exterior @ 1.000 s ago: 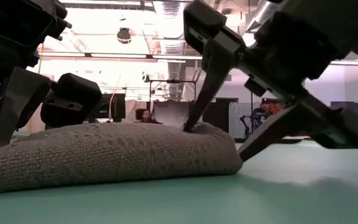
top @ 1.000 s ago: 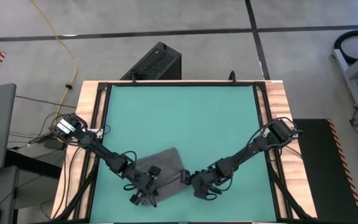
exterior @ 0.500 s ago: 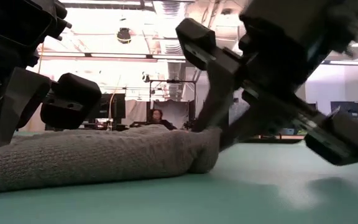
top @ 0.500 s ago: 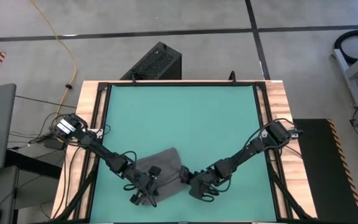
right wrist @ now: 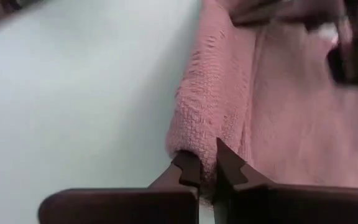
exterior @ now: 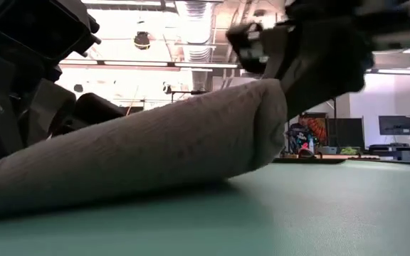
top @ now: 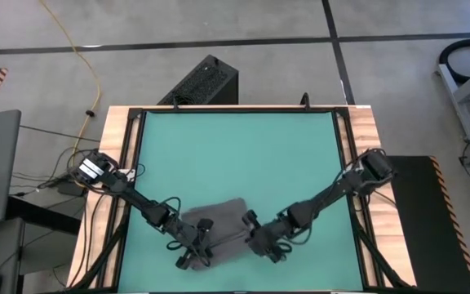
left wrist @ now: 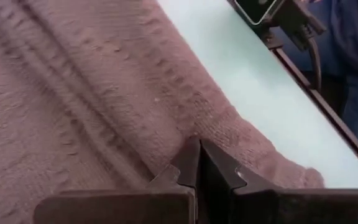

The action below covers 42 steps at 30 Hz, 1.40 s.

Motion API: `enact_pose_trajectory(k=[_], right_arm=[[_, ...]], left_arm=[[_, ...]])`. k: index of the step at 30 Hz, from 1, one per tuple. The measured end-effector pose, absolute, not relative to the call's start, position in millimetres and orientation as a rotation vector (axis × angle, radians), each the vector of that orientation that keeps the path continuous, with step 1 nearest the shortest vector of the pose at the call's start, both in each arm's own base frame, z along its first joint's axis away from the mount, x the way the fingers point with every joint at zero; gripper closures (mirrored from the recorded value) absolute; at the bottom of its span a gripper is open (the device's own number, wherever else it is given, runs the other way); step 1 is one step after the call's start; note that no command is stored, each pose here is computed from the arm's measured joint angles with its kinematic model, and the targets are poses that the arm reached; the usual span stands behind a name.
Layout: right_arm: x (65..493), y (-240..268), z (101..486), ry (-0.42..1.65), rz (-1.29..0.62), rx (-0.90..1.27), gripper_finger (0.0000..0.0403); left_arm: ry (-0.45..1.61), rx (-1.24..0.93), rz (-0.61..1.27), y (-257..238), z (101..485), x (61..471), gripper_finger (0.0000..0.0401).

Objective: Roll towel
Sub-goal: Roll the gray towel

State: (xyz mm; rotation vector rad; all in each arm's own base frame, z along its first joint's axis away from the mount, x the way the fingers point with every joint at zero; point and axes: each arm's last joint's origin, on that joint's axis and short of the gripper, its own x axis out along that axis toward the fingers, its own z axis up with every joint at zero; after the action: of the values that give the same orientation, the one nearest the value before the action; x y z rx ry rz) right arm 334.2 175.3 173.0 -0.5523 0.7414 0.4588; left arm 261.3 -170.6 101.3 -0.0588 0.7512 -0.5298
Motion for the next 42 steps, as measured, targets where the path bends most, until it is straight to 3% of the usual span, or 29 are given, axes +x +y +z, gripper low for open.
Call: enact_pose_trajectory(k=[7, 13, 18, 23, 35, 42], right_arm=[[348.7, 136.8, 180.5, 0.826, 0.479, -0.095, 0.0378], [354.0, 121.0, 174.4, 0.885, 0.454, 0.036, 0.0378], [353.9, 112.5, 171.9, 0.937, 0.392, 0.118, 0.0378], [356.6, 104.2, 172.5, 0.960, 0.364, 0.258, 0.0378], [360.6, 90.4, 175.1, 0.986, 0.376, 0.450, 0.0378], [360.9, 86.4, 175.9, 1.009, 0.413, 0.524, 0.0378]], left_arm=[[0.716, -0.114, -0.554, -173.5, 106.0, 264.1, 0.0401], [0.628, -0.177, -0.607, -181.9, 125.0, 272.8, 0.0401], [0.521, -0.244, -0.629, -182.7, 166.5, 271.0, 0.0401], [0.529, -0.247, -0.435, -181.0, 200.2, 258.3, 0.0401], [0.704, 0.124, -0.106, -170.6, 170.5, 246.4, 0.0401], [0.699, 0.203, -0.197, -172.5, 169.0, 247.5, 0.0401]])
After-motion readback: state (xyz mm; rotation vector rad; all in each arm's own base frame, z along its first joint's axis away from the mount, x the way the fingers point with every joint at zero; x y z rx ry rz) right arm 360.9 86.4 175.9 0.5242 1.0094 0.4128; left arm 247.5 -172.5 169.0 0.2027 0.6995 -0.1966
